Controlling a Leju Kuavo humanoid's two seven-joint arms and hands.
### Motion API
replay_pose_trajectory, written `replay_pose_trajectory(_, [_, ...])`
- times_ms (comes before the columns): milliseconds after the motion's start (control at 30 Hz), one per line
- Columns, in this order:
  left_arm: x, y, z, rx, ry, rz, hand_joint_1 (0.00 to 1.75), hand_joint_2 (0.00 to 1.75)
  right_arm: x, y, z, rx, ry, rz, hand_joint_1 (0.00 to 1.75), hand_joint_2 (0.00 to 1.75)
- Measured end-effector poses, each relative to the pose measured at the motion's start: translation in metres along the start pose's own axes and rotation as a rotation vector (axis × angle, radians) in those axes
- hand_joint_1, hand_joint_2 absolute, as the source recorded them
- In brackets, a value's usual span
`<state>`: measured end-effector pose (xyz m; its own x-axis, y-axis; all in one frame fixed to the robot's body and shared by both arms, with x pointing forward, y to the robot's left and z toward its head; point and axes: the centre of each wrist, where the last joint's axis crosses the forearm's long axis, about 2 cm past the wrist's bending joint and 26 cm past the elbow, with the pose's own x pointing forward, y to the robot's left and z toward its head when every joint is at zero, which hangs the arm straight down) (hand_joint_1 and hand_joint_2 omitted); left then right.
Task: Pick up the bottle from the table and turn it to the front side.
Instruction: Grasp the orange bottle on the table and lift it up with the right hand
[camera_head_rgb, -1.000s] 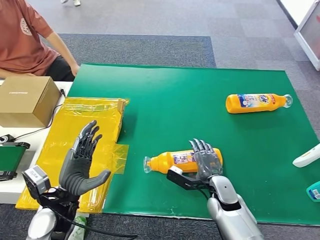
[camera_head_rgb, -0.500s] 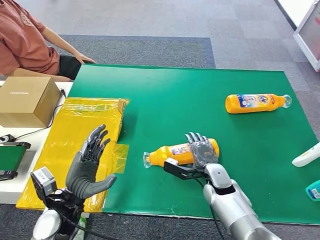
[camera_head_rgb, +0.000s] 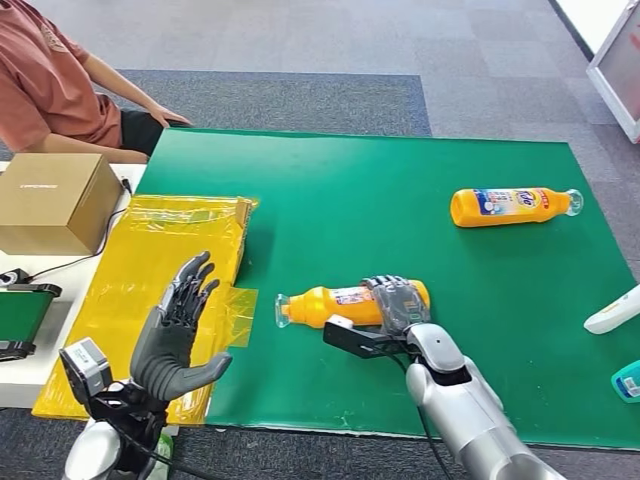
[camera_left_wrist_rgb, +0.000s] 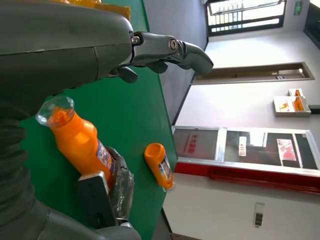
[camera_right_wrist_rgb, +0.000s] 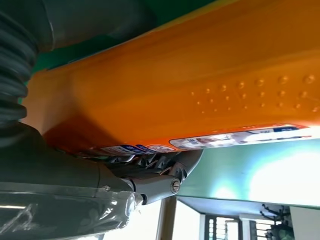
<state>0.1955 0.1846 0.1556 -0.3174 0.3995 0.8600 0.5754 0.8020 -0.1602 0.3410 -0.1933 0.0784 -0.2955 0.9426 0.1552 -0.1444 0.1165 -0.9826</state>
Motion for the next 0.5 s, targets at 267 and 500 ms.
replay_pose_trajectory(267, [-0.001, 0.0, 0.004, 0.003, 0.005, -0.006, 0.0, 1.75, 0.007, -0.005, 0.008, -0.035, -0.066, -0.251, 1.75, 1.75])
replay_pose_trajectory(500, [-0.002, 0.001, 0.008, 0.019, -0.007, -0.012, 0.0, 1.75, 0.002, -0.013, 0.021, -0.071, -0.137, -0.754, 1.75, 1.75])
